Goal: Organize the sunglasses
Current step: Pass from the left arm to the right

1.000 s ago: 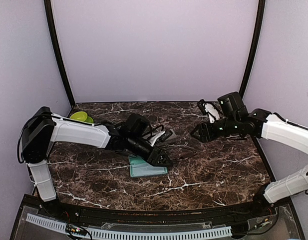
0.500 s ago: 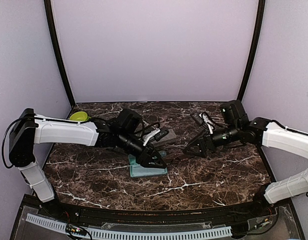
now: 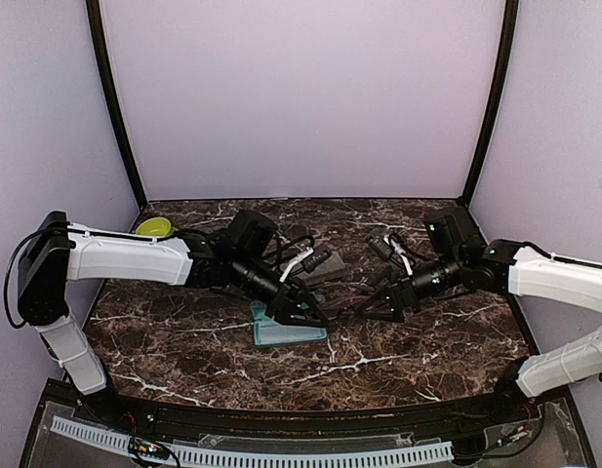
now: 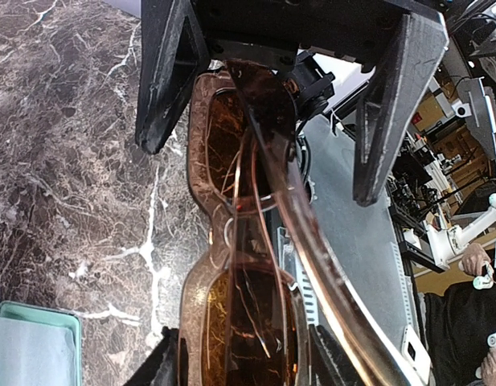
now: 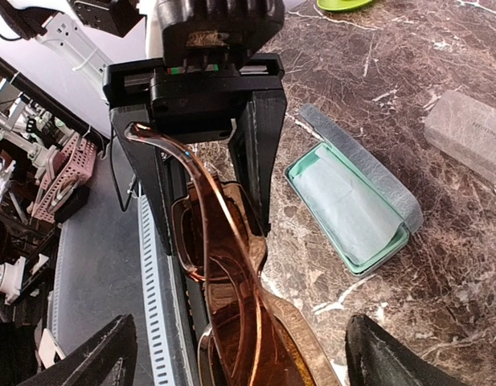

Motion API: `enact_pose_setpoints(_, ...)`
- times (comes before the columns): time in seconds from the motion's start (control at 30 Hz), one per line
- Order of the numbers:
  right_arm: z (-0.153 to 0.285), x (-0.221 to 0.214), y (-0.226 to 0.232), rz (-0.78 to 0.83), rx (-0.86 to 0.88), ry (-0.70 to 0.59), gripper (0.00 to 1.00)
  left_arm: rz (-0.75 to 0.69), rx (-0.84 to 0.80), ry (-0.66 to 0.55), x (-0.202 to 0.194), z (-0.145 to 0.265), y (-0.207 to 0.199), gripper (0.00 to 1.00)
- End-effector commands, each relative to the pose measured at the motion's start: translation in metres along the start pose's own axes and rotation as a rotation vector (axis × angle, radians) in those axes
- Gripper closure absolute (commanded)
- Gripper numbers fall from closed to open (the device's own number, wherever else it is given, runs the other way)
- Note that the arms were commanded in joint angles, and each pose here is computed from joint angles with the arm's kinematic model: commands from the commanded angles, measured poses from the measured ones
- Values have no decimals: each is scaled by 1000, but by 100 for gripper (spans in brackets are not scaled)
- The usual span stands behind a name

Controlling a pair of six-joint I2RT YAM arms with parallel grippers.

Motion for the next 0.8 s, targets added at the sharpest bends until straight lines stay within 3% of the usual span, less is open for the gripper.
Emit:
enact_pose_setpoints(0.0,-2,-2,5,25,31,-13,12,-29,-52,-31,5,7,-10,95)
enact_pose_setpoints(0.47,1,-3,9,42,50,-21,38,-22,-94,-41,2,9,-14,96)
enact_pose_setpoints(0.77,1,-2,11,46,63,-23,44,-14,-105,-41,1,10,-13,96)
Point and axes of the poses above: each gripper's point midway between its finger pads, its own z axis back along the fingers, its own y axis along the line the jaws close on, x = y × z, the point moved 7 cm from there along z, back along the fingers
